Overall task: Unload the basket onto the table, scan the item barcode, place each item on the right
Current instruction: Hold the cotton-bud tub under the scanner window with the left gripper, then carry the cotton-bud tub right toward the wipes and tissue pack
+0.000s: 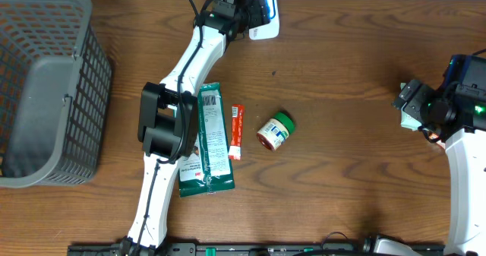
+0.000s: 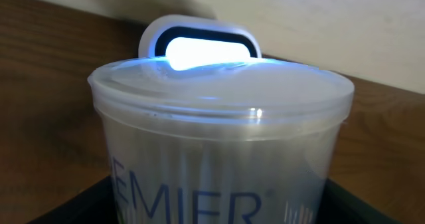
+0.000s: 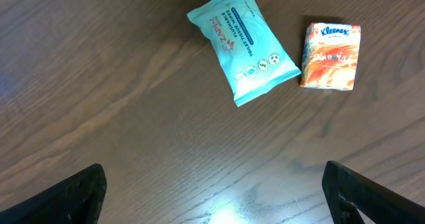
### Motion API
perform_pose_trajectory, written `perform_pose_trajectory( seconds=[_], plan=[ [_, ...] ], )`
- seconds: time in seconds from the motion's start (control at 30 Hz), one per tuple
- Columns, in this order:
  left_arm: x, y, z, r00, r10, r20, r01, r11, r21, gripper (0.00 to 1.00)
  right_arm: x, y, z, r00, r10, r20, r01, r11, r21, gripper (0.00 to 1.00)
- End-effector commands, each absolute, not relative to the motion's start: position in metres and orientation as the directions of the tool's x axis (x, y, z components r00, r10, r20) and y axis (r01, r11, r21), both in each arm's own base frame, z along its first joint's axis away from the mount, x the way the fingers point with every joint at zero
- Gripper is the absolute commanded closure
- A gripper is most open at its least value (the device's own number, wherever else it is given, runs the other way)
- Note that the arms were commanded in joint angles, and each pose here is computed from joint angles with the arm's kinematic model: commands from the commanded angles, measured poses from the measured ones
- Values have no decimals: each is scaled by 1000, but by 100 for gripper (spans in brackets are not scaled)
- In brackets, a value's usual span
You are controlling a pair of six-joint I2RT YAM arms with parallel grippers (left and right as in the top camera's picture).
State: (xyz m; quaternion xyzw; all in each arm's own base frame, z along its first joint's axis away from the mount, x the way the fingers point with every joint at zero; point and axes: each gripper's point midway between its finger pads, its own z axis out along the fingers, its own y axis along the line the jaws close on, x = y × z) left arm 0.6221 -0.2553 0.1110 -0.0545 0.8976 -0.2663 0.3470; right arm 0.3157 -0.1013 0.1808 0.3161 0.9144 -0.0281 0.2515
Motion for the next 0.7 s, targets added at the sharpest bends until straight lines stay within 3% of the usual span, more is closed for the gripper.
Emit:
perform_pose_trajectory(
  seconds=[0.0,0.47,0.67],
  plan=[
    [626,-255,118,-735,-268,-623,108,860,-498,34,315,-106,187,-669,553,-496,593,800,93,1],
    [625,-259,121,-728,-248,-640,133,864,-486,36,315,-106,187,-669,553,-496,593,800,93,1],
    [609,-272,165,-711,-226,-665,172,862,-477,37,315,-106,187,-669,553,-496,593,800,93,1]
  ],
)
